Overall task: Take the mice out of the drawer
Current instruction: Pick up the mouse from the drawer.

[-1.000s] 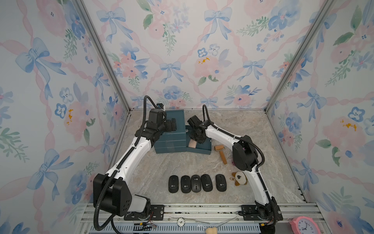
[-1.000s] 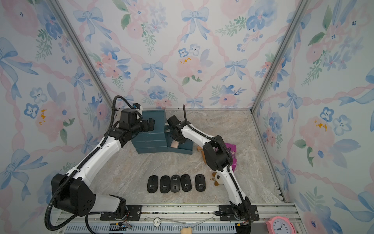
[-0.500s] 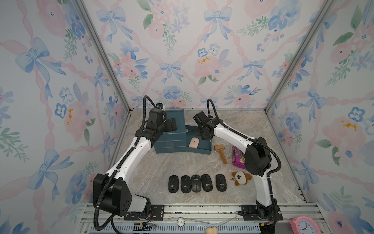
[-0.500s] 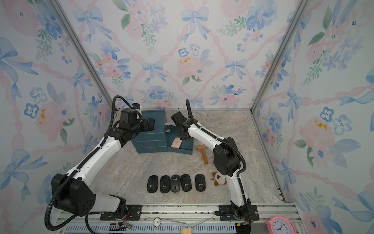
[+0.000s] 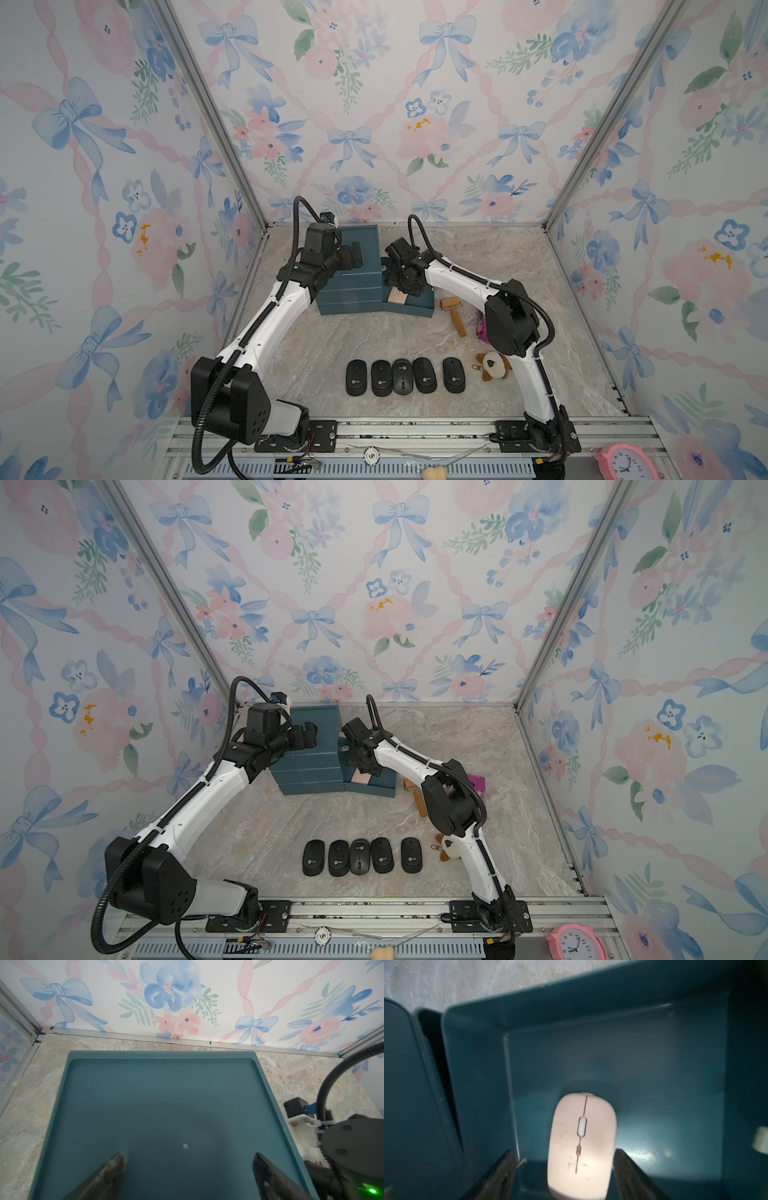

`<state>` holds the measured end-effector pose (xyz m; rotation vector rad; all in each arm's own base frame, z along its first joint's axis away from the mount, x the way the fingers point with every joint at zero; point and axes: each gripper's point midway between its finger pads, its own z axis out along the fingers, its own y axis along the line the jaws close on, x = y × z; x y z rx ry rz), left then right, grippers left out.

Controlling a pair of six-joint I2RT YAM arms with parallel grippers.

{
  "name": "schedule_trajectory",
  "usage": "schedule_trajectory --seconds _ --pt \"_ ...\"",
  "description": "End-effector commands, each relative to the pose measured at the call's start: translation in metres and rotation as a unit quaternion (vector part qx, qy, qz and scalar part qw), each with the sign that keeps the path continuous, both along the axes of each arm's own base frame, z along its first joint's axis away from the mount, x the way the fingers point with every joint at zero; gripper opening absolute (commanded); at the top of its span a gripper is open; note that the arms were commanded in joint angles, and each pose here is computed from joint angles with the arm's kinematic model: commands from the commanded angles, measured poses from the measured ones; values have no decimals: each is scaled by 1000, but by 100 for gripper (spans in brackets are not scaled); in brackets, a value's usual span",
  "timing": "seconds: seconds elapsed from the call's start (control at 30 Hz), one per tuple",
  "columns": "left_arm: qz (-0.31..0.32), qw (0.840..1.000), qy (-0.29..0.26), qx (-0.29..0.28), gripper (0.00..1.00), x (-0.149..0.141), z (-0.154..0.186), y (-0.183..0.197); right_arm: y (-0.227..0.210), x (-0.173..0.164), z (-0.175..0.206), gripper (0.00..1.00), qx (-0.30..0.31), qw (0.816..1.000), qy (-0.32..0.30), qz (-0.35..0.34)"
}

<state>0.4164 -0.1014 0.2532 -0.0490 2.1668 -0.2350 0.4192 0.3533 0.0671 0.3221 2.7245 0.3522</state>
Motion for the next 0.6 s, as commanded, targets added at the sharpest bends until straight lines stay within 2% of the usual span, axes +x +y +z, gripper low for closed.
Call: schedule_trajectory --seconds 0.0,0.17,0.33,0.43,0.57 --pt "16 1000 27 -1 98 -12 -13 8 -4 -11 -11 76 -35 999 22 0" --pt "18 999 28 1 98 -14 -15 9 -10 -19 -29 77 -62 997 39 -4" --pt "17 999 28 -1 98 -14 -14 9 -11 -20 -46 73 -70 996 53 -2" --pt "17 999 29 -1 98 -14 -15 9 -16 -18 -47 65 -82 995 52 -4" --pt "17 999 30 -1 98 -15 -16 9 -20 -15 -42 49 -80 996 45 -9"
